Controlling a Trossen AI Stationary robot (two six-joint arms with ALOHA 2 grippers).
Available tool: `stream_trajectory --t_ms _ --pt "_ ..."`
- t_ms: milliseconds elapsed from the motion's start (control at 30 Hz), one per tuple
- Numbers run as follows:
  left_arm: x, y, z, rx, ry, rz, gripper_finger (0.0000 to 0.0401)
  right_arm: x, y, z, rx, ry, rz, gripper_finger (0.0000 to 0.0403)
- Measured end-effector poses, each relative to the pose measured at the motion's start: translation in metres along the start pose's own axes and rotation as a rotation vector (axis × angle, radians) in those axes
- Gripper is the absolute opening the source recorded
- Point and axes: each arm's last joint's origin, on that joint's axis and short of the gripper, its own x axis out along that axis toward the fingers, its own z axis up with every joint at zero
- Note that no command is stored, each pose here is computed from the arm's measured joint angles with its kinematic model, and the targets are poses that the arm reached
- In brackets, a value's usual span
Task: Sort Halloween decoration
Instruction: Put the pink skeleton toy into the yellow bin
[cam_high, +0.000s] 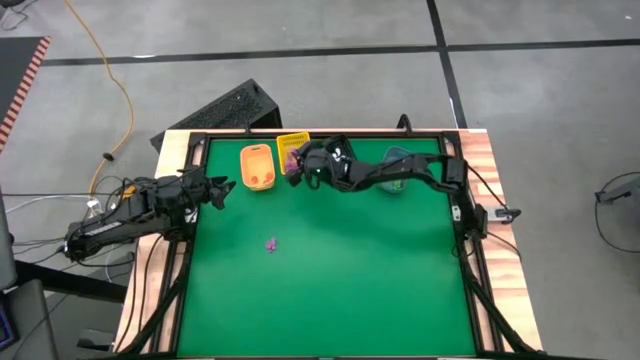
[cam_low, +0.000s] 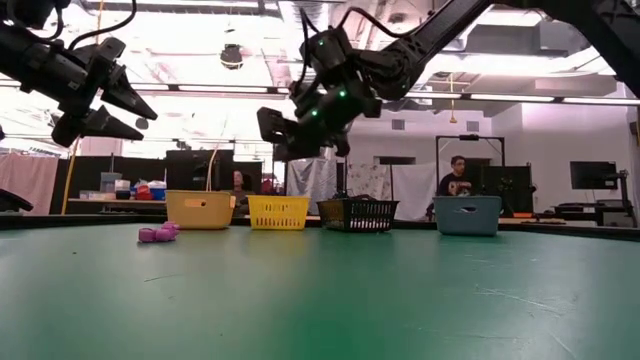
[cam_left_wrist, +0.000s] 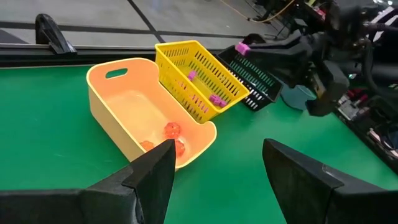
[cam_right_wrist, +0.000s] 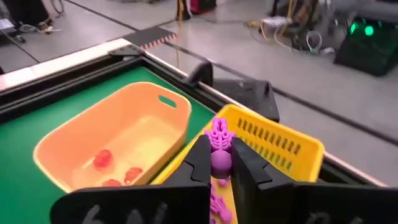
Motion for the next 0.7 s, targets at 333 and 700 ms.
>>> stream_trajectory --t_ms 333,700 --pt "0.0000 0.0006 0.0000 0.005 -0.007 0.015 0.0231 0.0037 -0.0082 -0.0032 0.044 0.053 -0.003 0.0044" --pt "0.0000 0.0006 0.0000 0.009 -0.006 0.015 0.0231 0.0051 -0.0116 -0.0061 0.072 0.095 0.014 0.0076"
